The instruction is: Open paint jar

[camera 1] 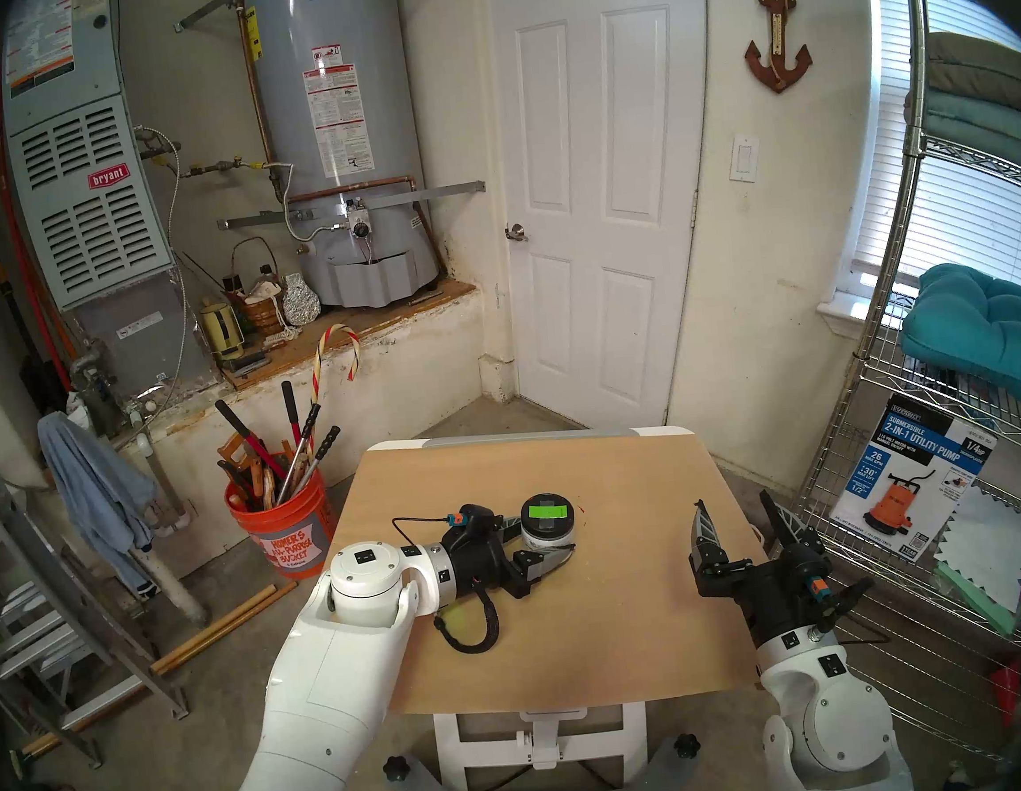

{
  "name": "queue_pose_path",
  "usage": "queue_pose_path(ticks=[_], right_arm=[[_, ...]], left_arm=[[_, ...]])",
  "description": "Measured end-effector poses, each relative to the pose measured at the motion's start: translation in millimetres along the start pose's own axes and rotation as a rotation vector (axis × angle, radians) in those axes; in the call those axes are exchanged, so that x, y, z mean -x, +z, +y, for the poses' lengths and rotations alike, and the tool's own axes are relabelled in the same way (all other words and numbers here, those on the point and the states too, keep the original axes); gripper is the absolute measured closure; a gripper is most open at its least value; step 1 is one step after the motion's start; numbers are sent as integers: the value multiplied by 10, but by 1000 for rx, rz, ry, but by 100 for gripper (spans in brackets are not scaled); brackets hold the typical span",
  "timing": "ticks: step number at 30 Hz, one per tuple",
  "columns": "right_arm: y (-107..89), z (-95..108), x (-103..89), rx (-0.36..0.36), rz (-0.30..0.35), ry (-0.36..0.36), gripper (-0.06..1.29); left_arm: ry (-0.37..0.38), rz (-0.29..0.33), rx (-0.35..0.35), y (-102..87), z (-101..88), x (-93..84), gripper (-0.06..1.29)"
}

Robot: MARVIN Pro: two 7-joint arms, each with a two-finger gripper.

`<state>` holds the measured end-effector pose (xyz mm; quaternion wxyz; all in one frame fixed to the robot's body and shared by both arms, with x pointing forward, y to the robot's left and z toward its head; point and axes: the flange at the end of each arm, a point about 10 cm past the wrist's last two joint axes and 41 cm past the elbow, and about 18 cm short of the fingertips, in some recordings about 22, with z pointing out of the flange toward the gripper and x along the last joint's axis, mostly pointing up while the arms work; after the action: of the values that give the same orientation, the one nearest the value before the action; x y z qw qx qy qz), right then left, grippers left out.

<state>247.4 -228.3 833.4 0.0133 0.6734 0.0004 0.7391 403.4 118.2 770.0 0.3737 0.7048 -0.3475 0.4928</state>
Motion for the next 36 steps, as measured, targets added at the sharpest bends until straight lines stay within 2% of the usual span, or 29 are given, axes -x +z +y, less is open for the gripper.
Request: queue_pose_path(ticks=[7, 11, 12, 14, 36], right_arm=[[0, 0, -1, 0, 0, 0, 1], [0, 0, -1, 0, 0, 0, 1], [0, 0, -1, 0, 0, 0, 1], [0, 0, -1, 0, 0, 0, 1], [0, 0, -2, 0, 0, 0, 1]], left_arm=[[19, 8, 13, -33, -16, -36, 42], [32, 19, 12, -85, -43, -81, 16], [37, 21, 14, -103, -49, -97, 4], [39, 22, 16, -113, -51, -106, 1], [46, 25, 39, -165, -60, -133, 0]])
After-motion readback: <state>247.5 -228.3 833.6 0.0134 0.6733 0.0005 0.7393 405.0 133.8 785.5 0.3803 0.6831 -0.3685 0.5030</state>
